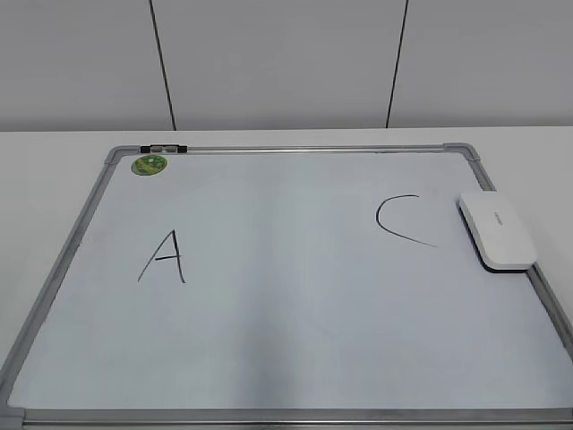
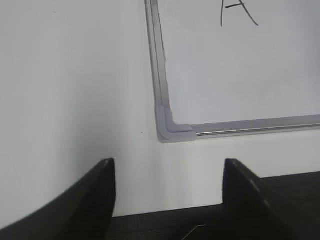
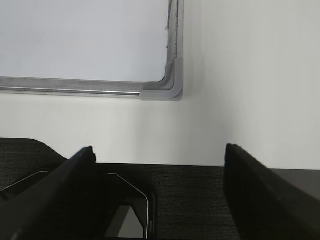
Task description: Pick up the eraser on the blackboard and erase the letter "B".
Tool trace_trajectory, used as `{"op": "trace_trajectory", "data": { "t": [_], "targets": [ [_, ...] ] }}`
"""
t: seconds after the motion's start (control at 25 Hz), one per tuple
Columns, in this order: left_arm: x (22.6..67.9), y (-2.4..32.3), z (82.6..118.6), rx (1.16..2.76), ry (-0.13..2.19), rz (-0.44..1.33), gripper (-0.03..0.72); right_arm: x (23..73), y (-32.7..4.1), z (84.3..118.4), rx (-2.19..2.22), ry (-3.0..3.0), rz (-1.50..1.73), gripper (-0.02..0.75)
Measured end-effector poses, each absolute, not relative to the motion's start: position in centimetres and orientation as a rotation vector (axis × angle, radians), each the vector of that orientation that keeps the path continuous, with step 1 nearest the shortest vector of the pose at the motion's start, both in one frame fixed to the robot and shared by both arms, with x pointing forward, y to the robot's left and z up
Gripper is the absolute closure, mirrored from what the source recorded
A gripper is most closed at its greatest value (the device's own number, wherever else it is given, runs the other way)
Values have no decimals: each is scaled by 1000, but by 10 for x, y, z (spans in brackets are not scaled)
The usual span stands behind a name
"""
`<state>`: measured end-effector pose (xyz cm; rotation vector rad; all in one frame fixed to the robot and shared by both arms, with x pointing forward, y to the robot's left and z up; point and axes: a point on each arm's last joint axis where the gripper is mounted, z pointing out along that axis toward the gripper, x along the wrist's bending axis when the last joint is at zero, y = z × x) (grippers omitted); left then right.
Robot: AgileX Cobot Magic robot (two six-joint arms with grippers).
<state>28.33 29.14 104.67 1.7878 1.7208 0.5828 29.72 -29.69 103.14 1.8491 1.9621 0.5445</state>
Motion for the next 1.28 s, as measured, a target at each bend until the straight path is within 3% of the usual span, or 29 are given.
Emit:
{"op": "trace_trajectory", "data": {
  "t": [0.24,0.84,1.28],
  "targets": [
    [283,292,1047,1791,1722,589,145,297,-297,1031,1849,1962,544,150],
    [282,292,1047,1786,1716,599,173,296,-297,1032,1844,1953,556,150],
    [239,292,1053,1615,1525,808,174,252,-298,1043,1662,1727,791,150]
  ]
}}
